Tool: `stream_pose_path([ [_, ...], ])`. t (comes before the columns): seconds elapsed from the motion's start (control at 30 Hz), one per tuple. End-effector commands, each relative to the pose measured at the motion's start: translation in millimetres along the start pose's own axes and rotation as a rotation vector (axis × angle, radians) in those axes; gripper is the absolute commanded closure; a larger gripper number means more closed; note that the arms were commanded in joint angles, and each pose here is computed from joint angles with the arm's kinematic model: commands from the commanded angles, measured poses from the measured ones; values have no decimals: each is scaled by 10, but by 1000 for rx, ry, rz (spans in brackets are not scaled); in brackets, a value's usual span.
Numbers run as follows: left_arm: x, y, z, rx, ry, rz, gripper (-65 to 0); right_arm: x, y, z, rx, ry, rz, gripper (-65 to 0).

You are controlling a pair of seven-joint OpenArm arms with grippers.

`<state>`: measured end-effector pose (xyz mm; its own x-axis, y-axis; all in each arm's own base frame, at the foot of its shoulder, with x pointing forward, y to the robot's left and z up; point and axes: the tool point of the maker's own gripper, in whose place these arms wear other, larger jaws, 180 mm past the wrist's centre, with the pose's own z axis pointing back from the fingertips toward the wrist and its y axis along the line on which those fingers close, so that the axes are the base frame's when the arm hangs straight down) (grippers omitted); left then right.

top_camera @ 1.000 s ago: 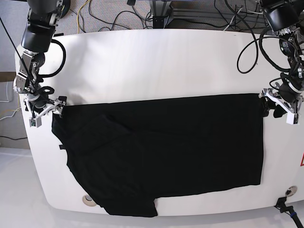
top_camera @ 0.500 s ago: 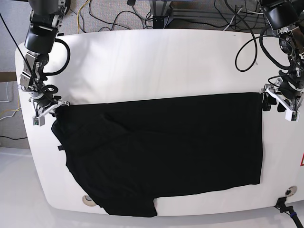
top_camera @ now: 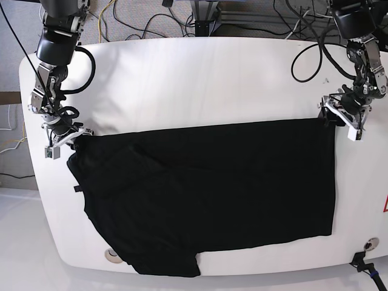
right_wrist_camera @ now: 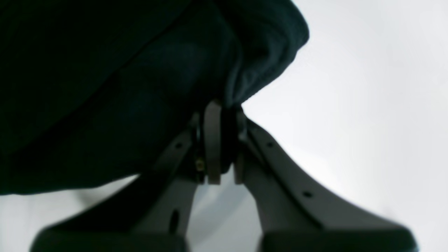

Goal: Fold the T-shirt properly
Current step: 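Regrasp the shirt's edge with both grippers, then pull the shirt edge toward the robot with both grippers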

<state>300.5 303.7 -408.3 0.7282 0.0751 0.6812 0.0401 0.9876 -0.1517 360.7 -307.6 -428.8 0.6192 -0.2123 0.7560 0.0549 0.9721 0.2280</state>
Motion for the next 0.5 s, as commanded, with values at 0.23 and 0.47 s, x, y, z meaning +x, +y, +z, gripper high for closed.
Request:
stream_pose_path([
  [0.23,95,-9,-109,-18,3,-3,-347,-69,-38,34,-5,39,20,0],
  [0.47,83,-24,-118,-22,7,-6,0,-30,14,32,12,28,31,0],
])
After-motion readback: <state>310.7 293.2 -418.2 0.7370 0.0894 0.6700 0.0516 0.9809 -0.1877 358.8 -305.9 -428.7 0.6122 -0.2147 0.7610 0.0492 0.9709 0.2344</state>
